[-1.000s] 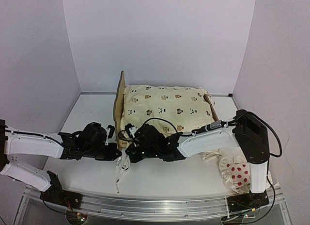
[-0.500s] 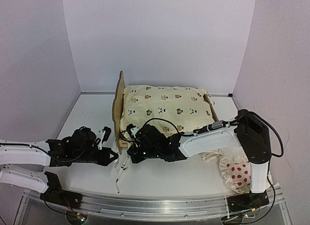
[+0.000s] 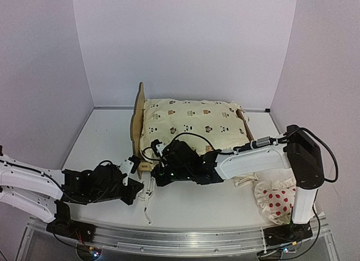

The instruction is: Set up the pet bed

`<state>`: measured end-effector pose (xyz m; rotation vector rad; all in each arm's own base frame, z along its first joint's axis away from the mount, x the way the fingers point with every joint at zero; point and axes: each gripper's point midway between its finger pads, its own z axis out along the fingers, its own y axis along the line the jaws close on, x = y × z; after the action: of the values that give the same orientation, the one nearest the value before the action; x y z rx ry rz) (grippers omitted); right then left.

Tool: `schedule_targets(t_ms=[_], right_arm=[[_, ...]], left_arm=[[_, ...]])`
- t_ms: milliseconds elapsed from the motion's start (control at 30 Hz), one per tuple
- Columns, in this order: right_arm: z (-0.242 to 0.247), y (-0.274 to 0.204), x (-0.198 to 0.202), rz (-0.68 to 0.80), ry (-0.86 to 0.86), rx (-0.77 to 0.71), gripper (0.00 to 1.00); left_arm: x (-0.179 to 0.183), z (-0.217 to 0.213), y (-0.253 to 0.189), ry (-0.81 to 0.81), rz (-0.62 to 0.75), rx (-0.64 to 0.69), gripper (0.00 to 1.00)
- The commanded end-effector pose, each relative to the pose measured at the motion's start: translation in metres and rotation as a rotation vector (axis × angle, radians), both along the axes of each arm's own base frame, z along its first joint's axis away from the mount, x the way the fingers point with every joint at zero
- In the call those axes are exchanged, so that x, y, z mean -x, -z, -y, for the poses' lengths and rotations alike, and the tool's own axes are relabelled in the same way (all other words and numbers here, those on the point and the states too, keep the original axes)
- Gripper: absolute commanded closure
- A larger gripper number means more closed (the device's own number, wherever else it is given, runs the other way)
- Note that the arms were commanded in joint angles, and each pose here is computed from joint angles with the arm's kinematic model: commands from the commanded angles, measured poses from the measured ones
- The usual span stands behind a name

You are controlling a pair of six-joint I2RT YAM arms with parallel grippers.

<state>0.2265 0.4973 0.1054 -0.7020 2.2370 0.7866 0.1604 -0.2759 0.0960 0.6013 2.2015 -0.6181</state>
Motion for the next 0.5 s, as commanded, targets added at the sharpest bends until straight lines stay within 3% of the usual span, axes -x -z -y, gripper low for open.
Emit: schedule_targets(t_ms=[0, 467], right_arm=[[0.011, -0.015, 0.004, -0.013, 0.007, -0.015, 0.98], [0.029, -0.006, 0.007, -0.078, -0.001, -0.004, 0.98]], left_arm=[[-0.023, 0.019, -0.020, -0.038, 0.114, -0.026, 1.00], [-0.029, 0.073, -0.007, 0.126, 0.191, -0.073, 1.00]])
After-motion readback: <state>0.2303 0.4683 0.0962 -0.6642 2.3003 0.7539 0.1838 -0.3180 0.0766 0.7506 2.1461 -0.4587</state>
